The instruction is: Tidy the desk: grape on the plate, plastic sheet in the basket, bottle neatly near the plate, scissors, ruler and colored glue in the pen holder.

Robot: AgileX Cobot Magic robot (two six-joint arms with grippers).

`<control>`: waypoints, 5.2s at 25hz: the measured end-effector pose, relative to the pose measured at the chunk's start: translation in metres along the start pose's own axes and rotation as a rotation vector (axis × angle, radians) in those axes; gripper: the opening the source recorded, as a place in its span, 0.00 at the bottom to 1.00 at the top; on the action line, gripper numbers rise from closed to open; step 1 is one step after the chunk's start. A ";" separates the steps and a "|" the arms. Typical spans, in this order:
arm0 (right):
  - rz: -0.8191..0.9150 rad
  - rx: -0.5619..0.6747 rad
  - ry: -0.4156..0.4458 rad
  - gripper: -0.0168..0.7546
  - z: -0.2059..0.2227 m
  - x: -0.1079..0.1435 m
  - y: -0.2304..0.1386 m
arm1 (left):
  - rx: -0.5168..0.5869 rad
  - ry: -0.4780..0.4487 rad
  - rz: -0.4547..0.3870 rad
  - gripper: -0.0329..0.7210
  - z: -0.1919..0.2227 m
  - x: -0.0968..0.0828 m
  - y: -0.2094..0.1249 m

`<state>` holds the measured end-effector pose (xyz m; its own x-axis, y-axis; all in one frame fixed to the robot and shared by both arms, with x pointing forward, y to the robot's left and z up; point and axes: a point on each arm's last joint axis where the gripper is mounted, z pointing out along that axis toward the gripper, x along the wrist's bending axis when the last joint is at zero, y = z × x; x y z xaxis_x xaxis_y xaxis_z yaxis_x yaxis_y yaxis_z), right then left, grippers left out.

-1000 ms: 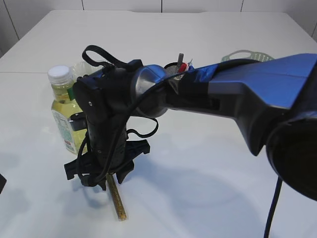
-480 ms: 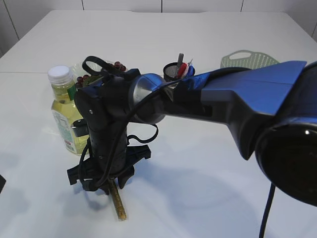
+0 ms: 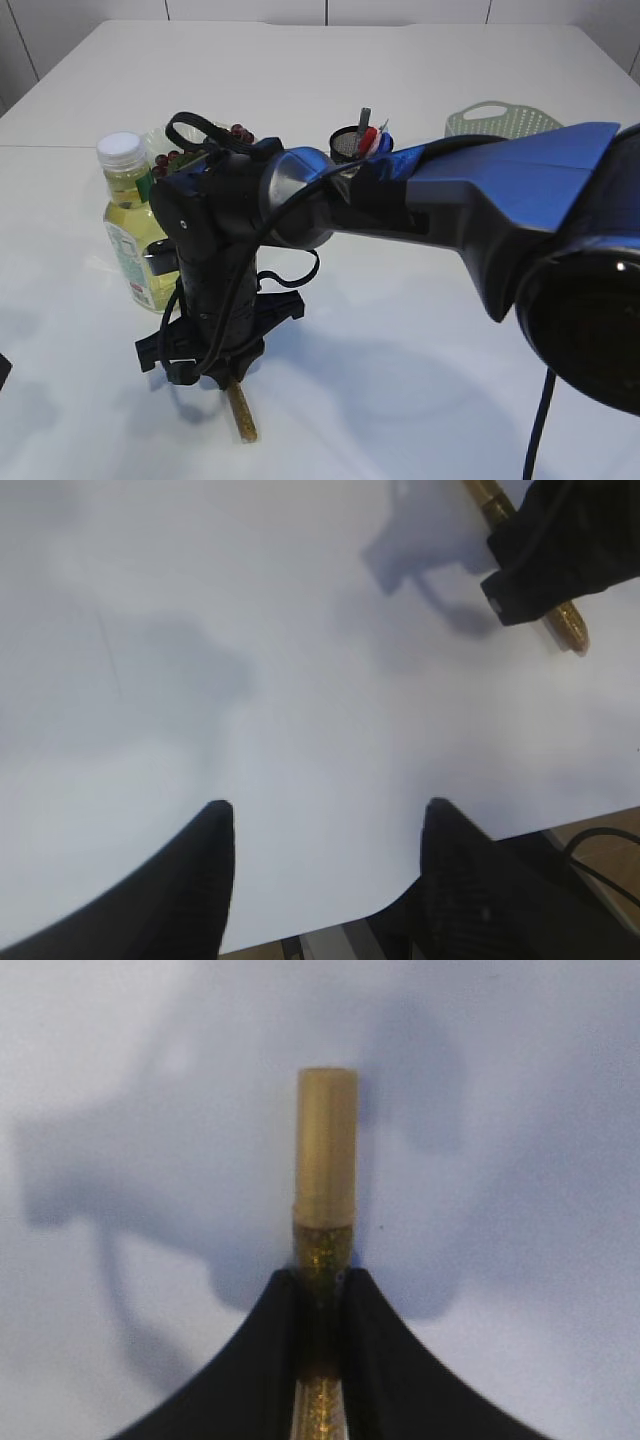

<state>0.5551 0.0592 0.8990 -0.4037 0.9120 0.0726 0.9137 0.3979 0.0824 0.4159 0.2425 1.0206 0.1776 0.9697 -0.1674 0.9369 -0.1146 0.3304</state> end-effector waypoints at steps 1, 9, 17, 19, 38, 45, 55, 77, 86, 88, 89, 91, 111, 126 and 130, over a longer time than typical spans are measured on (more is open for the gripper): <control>0.000 0.000 0.000 0.17 0.000 0.000 0.000 | 0.000 0.000 0.000 0.62 0.000 0.000 0.000; -0.009 0.003 0.020 0.16 -0.019 -0.013 0.004 | 0.001 0.000 0.000 0.62 0.000 0.000 0.000; -0.001 -0.146 0.262 0.16 -0.110 -0.076 0.025 | 0.002 0.000 0.000 0.62 0.000 0.000 0.000; -0.014 -0.194 0.329 0.16 -0.128 -0.094 0.029 | 0.002 0.000 0.000 0.62 0.000 0.000 0.000; -0.060 -0.903 0.602 0.16 -0.197 -0.252 0.064 | 0.007 -0.032 -0.027 0.62 0.000 -0.003 -0.001; -0.230 -1.024 0.421 0.16 -0.175 -0.266 0.077 | 0.020 -0.037 -0.030 0.62 0.000 -0.003 -0.002; -0.293 -1.163 0.389 0.16 -0.124 -0.276 0.098 | 0.027 -0.038 -0.031 0.62 0.000 -0.003 -0.002; -0.273 -1.152 0.397 0.43 -0.113 -0.278 0.099 | 0.027 -0.039 -0.032 0.62 0.000 -0.004 -0.002; -0.108 -0.847 0.308 0.44 -0.152 -0.279 0.074 | 0.027 -0.039 -0.032 0.62 0.000 -0.004 -0.002; -0.066 -0.727 0.243 0.44 -0.168 -0.280 0.059 | 0.027 -0.039 -0.032 0.62 0.000 -0.004 -0.002; -0.035 -0.658 0.199 0.44 -0.176 -0.281 0.050 | 0.027 -0.039 -0.032 0.62 0.000 -0.004 -0.002; 0.024 -0.545 0.109 0.44 -0.192 -0.285 0.032 | 0.027 -0.039 -0.032 0.62 0.000 -0.004 -0.002; 0.211 -0.377 -0.225 0.44 -0.281 -0.282 -0.079 | -0.061 0.026 -0.080 0.62 -0.018 0.002 -0.008; 0.208 -0.388 -0.232 0.43 -0.275 -0.253 -0.188 | -0.144 0.204 -0.170 0.62 -0.082 0.019 -0.070; 0.241 -0.440 -0.222 0.43 -0.279 -0.242 -0.219 | -0.193 0.181 -0.177 0.62 -0.092 0.019 -0.083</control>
<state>0.4399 -0.2768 1.1409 -0.1229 0.9902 -0.0664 0.8543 0.1396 0.5007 0.3142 0.2897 1.0754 -0.0558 0.9956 -0.0759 0.8711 0.0857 0.4836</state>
